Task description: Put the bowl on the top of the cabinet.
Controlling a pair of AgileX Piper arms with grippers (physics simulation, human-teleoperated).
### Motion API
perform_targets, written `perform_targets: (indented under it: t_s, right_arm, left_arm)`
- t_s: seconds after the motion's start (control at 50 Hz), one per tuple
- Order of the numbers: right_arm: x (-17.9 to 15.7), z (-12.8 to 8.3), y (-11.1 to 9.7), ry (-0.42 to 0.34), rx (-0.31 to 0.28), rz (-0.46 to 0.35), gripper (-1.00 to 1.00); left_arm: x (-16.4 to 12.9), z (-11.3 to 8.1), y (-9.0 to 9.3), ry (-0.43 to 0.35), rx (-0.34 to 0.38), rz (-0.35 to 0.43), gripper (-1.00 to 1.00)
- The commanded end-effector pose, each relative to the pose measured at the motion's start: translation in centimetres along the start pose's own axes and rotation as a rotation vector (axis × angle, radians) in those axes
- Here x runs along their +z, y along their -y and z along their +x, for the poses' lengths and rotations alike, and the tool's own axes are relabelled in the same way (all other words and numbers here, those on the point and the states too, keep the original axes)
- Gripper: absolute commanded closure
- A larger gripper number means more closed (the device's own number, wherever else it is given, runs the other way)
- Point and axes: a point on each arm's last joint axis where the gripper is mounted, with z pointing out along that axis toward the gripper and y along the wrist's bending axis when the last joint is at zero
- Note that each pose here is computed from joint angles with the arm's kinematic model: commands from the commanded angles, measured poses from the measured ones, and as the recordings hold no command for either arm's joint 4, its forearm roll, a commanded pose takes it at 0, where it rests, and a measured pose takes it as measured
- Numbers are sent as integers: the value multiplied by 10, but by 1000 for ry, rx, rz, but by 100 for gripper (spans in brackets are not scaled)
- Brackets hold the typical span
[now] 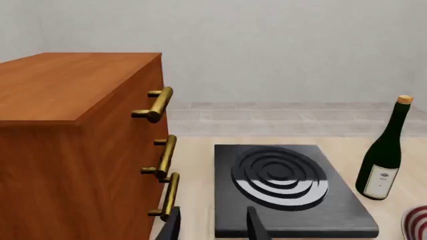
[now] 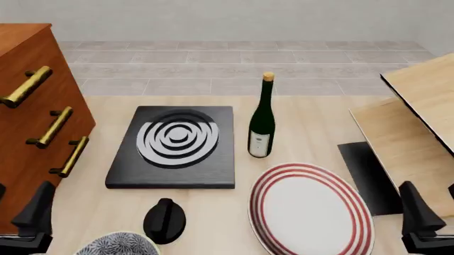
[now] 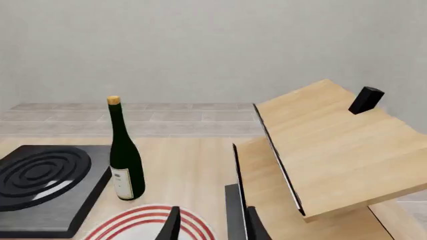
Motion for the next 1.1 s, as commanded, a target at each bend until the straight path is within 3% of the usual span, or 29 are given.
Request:
perform_targets:
  t_s: [0.02, 0.44, 0.56, 0.74, 0.98, 1.1]
  right_arm:
    - [1, -1, 0, -1, 0, 0, -100]
    - [1, -1, 0, -1, 0, 0, -100]
    - [1, -1, 0, -1, 0, -1, -100]
    - [1, -1, 0, -1, 0, 0, -100]
    - [1, -1, 0, -1, 0, -1, -100]
    - [1, -1, 0, -1, 0, -1, -100]
  left_arm:
    - [2, 0, 0, -10, 3, -5, -100]
    - [0, 1, 0, -12, 21, -2, -100]
    - [-2, -12, 1, -7, 47, 26, -100]
    - [-5, -18, 3, -106, 127, 62, -100]
    - [-12, -34, 3, -170, 159, 77, -100]
    - [-17, -41, 3, -246, 159, 91, -100]
